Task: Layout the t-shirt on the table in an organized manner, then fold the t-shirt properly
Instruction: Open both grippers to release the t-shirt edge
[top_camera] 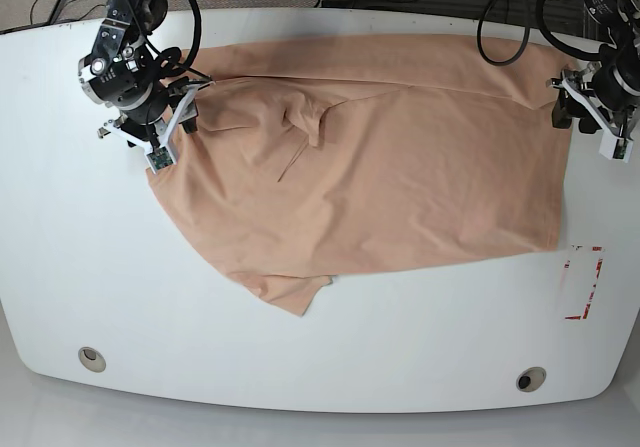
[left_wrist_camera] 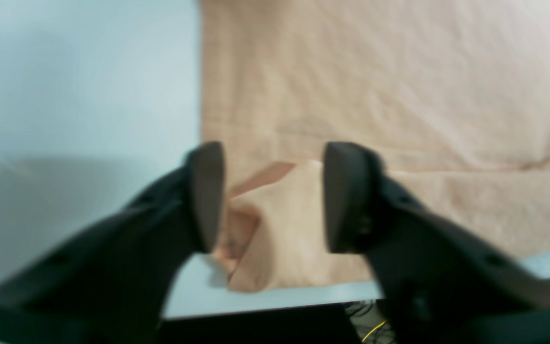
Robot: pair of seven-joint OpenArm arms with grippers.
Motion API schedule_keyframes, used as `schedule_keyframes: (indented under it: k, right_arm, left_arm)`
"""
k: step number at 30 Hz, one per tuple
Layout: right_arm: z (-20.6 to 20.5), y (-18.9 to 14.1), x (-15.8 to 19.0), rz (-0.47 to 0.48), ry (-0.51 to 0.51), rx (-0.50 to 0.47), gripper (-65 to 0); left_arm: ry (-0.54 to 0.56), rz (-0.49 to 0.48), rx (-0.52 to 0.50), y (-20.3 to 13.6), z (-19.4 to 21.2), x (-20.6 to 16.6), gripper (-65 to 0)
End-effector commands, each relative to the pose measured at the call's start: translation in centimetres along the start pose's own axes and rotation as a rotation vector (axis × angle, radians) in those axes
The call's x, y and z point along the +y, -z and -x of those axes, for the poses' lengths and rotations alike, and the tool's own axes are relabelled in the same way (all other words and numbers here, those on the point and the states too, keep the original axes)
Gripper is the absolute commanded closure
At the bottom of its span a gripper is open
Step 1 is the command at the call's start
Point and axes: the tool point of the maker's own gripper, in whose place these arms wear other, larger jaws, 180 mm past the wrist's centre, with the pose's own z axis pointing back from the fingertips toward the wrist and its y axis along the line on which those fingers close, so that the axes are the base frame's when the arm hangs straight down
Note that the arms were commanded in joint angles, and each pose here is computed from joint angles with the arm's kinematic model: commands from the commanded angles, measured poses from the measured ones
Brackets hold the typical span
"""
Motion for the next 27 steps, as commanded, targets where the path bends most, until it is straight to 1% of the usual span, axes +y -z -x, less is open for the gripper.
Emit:
schedule_keyframes:
  k: [1,3,5,11,15,18,22,24,27]
  right_arm:
    - [-0.3,-0.2,0.1,0.006,-0.002,-0.013,-12.2]
    - [0.2,-0.1,0.6,-0.006,0.008,-0.002,-6.3]
    - [0.8,0.1,0.9,-0.016,0.016,0.013,-4.9]
    - [2.4,0.4,1.3,-0.03,0.034,0.044,-10.5]
    - [3.4,0.7,2.0,-0.052,0.049,0.036,-10.0]
    - [4.2,1.2,2.3,-0.068,0.063,0.046,-9.4]
    - [5.2,1.8,2.5,-0.084,0.089,0.063,-9.4]
    - [5.5,1.9,2.0,-0.072,0.108,0.058,-9.4]
    - [6.0,1.8,1.3,-0.058,0.131,0.061,-9.4]
  left_arm:
    - [0.043,0.017,0.002,0.0,0.1,-0.8,-19.3]
    - [0.051,0.016,0.017,0.1,0.9,-0.9,-16.8]
    - [0.058,0.003,0.035,0.3,1.7,-0.8,-16.0]
    - [0.059,-0.033,0.098,1.3,3.9,0.0,-15.7]
    - [0.038,-0.049,0.17,2.1,6.0,0.8,-15.7]
    - [0.035,-0.042,0.199,2.6,7.1,1.0,-15.7]
    - [0.121,-0.009,0.239,3.3,7.9,1.3,-15.7]
    - [0.133,-0.004,0.26,3.7,8.3,1.4,-15.7]
    - [0.151,-0.017,0.262,4.0,7.7,1.9,-15.7]
